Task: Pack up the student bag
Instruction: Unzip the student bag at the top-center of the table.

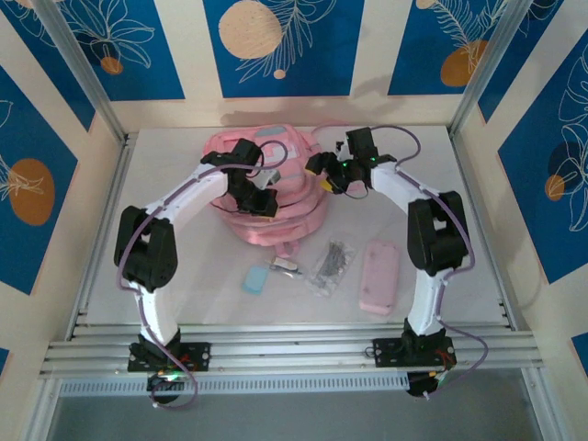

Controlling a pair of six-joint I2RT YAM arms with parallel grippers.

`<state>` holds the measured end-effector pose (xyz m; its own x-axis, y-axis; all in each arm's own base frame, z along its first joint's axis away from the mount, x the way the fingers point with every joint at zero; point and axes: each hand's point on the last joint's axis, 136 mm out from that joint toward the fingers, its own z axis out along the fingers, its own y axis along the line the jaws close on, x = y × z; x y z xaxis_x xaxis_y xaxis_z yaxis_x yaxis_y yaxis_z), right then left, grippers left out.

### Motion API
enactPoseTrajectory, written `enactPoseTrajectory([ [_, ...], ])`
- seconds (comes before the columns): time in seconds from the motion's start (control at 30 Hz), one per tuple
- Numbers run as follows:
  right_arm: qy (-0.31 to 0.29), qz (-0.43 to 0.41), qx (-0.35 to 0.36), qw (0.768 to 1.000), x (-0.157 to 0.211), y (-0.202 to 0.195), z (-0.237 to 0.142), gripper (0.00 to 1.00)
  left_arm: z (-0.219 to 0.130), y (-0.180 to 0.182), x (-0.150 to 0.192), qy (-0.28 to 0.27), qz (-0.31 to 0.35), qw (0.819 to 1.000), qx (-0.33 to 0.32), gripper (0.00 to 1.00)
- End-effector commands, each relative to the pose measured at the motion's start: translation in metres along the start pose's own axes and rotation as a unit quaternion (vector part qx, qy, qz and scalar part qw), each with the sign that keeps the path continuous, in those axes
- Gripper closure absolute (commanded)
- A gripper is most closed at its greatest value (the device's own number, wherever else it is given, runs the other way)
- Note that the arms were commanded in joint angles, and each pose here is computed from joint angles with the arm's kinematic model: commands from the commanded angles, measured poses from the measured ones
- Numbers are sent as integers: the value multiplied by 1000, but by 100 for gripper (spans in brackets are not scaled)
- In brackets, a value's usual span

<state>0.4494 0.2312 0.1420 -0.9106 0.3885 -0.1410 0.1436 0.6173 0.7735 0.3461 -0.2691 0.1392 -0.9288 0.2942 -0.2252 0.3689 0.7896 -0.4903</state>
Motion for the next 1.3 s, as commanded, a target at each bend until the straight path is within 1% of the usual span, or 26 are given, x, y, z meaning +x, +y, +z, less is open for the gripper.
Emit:
enactPoseTrajectory([
  [0.0, 0, 22, -11, 1000, 23, 2, -19, 27, -7, -29, -33, -41, 12, 998, 50, 100],
  [0.13, 23, 51, -23, 998, 60, -7, -26, 26, -9, -31, -44, -63, 9, 997, 50, 100],
  [0.27, 45, 68, -32, 996, 87, -9, -17, 22, -12, -36, -44, -65, 6, 996, 63, 100],
  [0.37, 54, 78, -45, 994, 93, -5, 0, 22, -11, -36, -38, -61, 1, 996, 66, 100],
  [0.43, 58, 85, -41, 994, 95, -5, 14, 22, -9, -35, -34, -59, -5, 996, 67, 100],
  [0.5, 46, 85, -25, 995, 94, -10, 29, 23, -8, -36, -30, -56, -10, 996, 74, 100],
  [0.53, 38, 91, -16, 995, 92, -16, 35, 26, -8, -37, -29, -55, -12, 995, 78, 100],
  [0.57, 27, 93, -13, 995, 88, -21, 42, 32, -7, -38, -27, -55, -13, 995, 82, 100],
  [0.63, 9, 107, -9, 994, 80, -30, 53, 67, -6, -37, -23, -52, -15, 995, 82, 100],
  [0.67, -1, 111, -7, 994, 76, -34, 57, 80, -5, -33, -19, -46, -14, 996, 76, 100],
  [0.7, -8, 114, -4, 993, 72, -38, 60, 91, -3, -28, -14, -39, -13, 997, 64, 100],
  [0.73, -12, 115, 1, 993, 70, -40, 61, 100, -2, -23, -9, -32, -10, 998, 50, 100],
  [0.83, -24, 106, 7, 994, 64, -41, 59, 100, -1, 8, 11, 1, 3, 1000, -29, 100],
  [0.9, -30, 98, 22, 995, 62, -44, 55, 100, -7, 36, 25, 26, 12, 994, -101, 100],
  [1.0, -38, 95, 42, 994, 60, -52, 48, 100, -23, 68, 44, 56, 10, 984, -167, 100],
  [1.1, -35, 89, 64, 993, 59, -62, 45, 100, -43, 92, 56, 64, -6, 976, -209, 100],
  [1.2, -29, 79, 82, 993, 59, -66, 44, 100, -62, 117, 61, 61, -17, 965, -254, 100],
  [1.23, -30, 76, 83, 993, 58, -66, 43, 100, -68, 125, 61, 60, -15, 961, -271, 100],
  [1.27, -30, 72, 87, 993, 57, -67, 42, 100, -75, 137, 60, 58, -12, 953, -299, 100],
])
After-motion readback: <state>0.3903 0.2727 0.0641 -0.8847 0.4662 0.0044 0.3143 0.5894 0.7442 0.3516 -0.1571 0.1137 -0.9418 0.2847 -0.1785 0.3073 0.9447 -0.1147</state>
